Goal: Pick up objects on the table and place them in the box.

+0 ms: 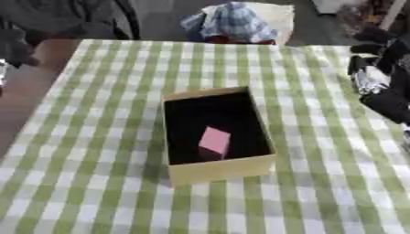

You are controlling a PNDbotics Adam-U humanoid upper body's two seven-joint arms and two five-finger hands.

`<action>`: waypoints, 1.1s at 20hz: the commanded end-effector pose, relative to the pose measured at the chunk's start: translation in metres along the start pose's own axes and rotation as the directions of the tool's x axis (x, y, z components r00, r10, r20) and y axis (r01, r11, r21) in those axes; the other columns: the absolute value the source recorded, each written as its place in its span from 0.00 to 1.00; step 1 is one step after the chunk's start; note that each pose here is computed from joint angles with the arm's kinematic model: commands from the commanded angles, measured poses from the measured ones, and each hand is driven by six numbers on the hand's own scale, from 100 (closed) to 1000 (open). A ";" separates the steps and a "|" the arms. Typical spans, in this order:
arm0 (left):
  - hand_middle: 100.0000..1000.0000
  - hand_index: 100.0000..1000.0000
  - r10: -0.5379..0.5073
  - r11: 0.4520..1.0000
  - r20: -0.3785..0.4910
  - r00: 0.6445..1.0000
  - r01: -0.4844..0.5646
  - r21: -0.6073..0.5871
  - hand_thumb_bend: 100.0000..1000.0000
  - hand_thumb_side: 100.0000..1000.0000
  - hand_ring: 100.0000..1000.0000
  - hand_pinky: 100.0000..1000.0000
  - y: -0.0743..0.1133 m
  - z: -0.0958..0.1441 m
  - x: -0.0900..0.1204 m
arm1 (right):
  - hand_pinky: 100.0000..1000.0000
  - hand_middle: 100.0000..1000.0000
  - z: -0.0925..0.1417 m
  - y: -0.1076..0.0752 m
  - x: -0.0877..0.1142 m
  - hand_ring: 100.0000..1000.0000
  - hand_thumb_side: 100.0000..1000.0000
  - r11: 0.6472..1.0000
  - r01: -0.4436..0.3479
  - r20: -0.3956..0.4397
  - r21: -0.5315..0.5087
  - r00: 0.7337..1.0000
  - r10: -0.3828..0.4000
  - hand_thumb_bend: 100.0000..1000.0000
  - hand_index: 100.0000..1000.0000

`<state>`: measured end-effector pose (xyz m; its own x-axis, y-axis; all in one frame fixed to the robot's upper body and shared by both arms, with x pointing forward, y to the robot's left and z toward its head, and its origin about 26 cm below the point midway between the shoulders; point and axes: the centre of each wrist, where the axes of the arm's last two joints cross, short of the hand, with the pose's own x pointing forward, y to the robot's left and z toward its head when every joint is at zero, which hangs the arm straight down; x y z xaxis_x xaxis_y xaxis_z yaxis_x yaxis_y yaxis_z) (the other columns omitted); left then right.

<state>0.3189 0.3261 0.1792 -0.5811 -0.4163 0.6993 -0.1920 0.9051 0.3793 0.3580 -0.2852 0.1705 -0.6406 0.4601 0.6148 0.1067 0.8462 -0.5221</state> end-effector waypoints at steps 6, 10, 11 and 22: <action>0.54 0.77 0.012 1.000 -0.014 1.000 -0.012 0.023 0.00 0.84 0.54 0.76 0.000 0.002 -0.004 | 0.67 0.80 -0.003 -0.005 0.003 0.77 0.39 1.000 0.002 0.012 -0.026 1.000 -0.002 0.00 0.91; 0.54 0.77 0.011 1.000 -0.008 1.000 -0.011 0.004 0.00 0.85 0.54 0.76 -0.003 0.003 -0.004 | 0.67 0.80 -0.003 -0.006 0.002 0.77 0.39 0.999 0.003 0.010 -0.032 1.000 -0.003 0.00 0.91; 0.54 0.77 0.011 1.000 -0.007 1.000 -0.011 0.000 0.00 0.83 0.54 0.76 -0.003 0.003 -0.004 | 0.67 0.80 -0.003 -0.006 0.002 0.77 0.39 0.999 0.004 0.010 -0.034 1.000 -0.003 0.00 0.91; 0.54 0.76 0.018 1.000 -0.014 1.000 -0.018 -0.019 0.00 0.85 0.54 0.76 -0.007 0.004 -0.007 | 0.67 0.79 -0.002 -0.006 0.002 0.77 0.39 0.999 0.001 0.007 -0.041 1.000 -0.001 0.00 0.91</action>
<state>0.3215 0.3196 0.1615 -0.5596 -0.3862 0.7333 -0.1542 0.9178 0.3658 0.3576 -0.2850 0.1678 -0.6342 0.4484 0.6298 0.1184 0.8614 -0.4940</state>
